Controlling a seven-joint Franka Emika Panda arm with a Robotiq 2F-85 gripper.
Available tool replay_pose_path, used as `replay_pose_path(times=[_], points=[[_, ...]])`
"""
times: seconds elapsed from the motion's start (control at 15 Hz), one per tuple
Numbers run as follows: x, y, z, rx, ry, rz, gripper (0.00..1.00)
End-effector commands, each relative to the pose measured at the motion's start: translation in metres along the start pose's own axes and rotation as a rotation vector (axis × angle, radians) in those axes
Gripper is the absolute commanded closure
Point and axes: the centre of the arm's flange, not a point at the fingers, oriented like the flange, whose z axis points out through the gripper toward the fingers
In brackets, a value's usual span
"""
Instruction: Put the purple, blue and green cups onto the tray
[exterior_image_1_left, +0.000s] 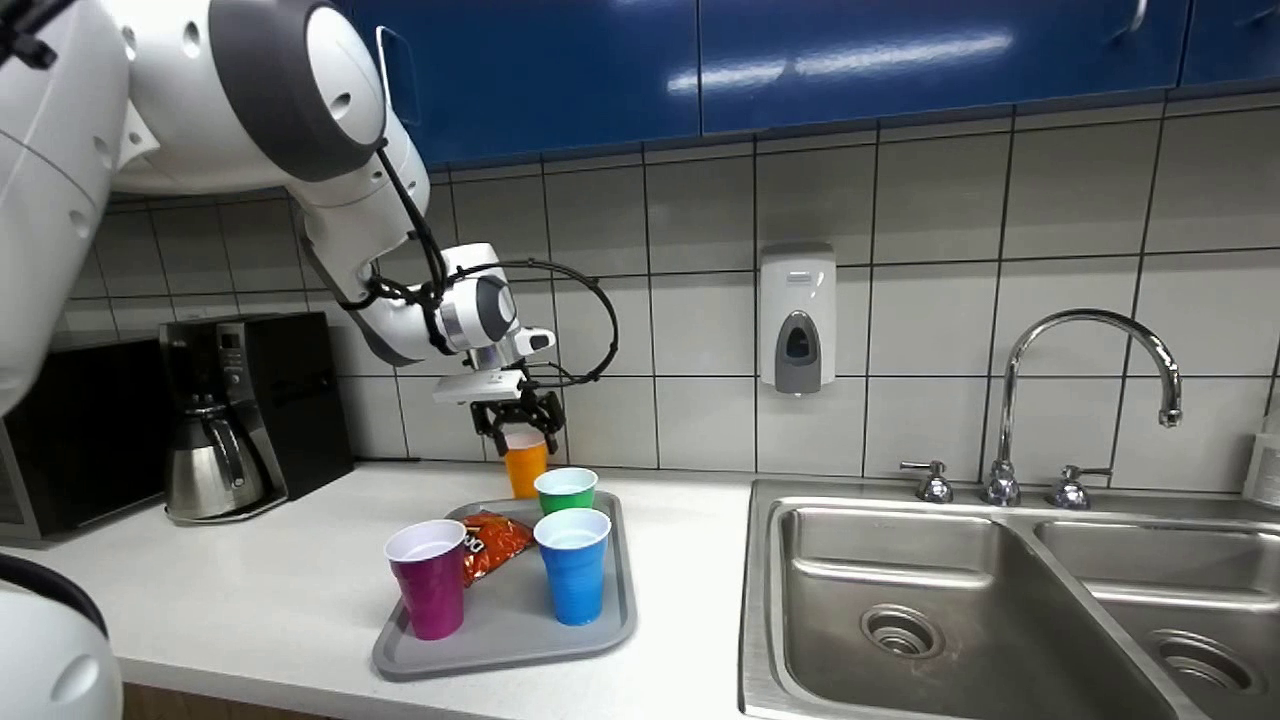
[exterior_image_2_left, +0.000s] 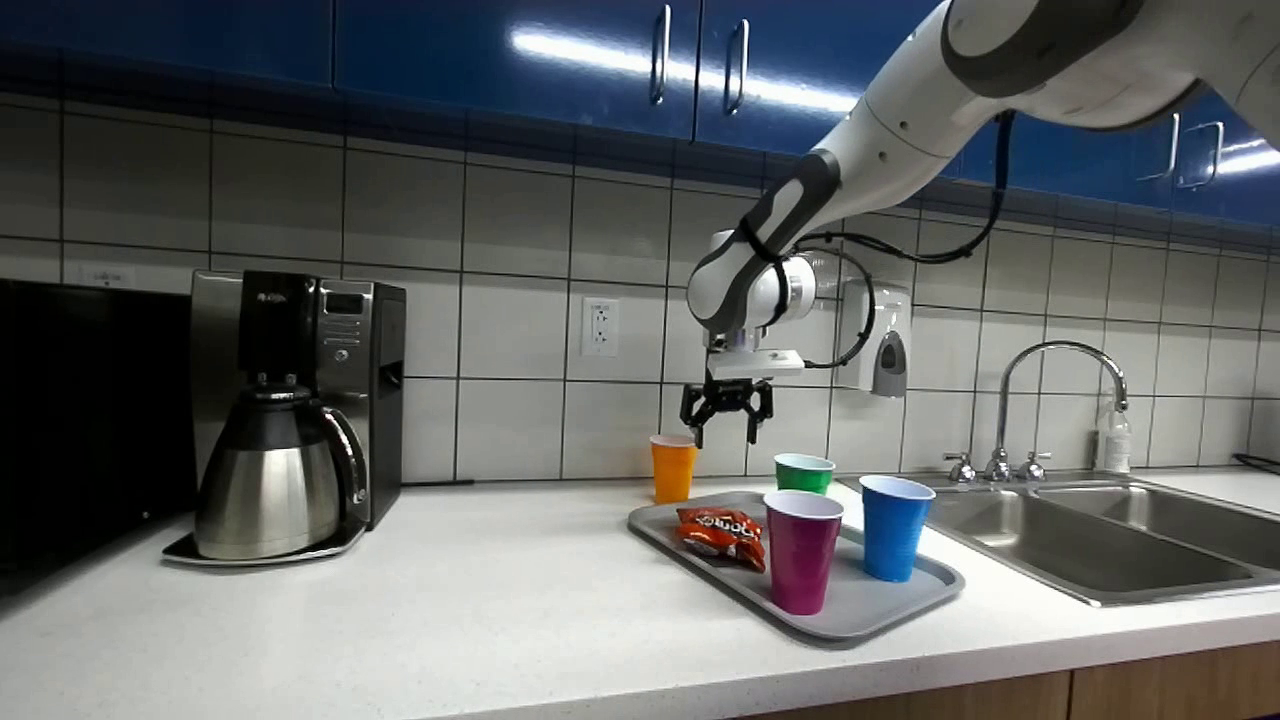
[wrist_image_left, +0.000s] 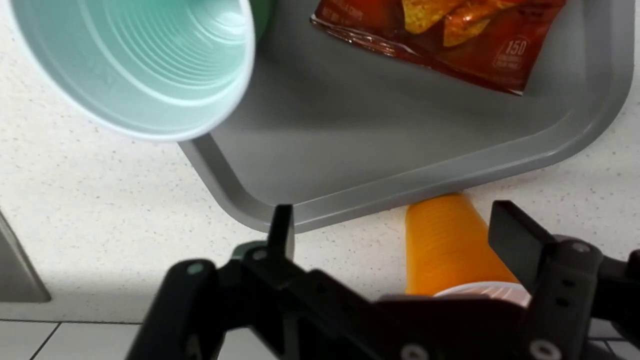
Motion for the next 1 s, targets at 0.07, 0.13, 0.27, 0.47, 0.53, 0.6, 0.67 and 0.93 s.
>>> replay_pose_path(times=[0.07, 0.13, 0.27, 0.47, 0.53, 0.6, 0.67, 0.93], points=[[0.044, -0.008, 0.009, 0.011, -0.010, 0.054, 0.00], [0.049, -0.009, 0.010, 0.017, -0.009, 0.062, 0.00], [0.058, -0.009, 0.012, 0.026, -0.003, 0.077, 0.00], [0.069, -0.007, 0.014, 0.034, 0.007, 0.109, 0.00], [0.073, -0.006, 0.014, 0.037, 0.009, 0.121, 0.00], [0.077, -0.006, 0.014, 0.040, 0.012, 0.131, 0.00], [0.079, -0.005, 0.015, 0.040, 0.016, 0.139, 0.00], [0.086, -0.005, 0.020, 0.037, 0.020, 0.162, 0.00]])
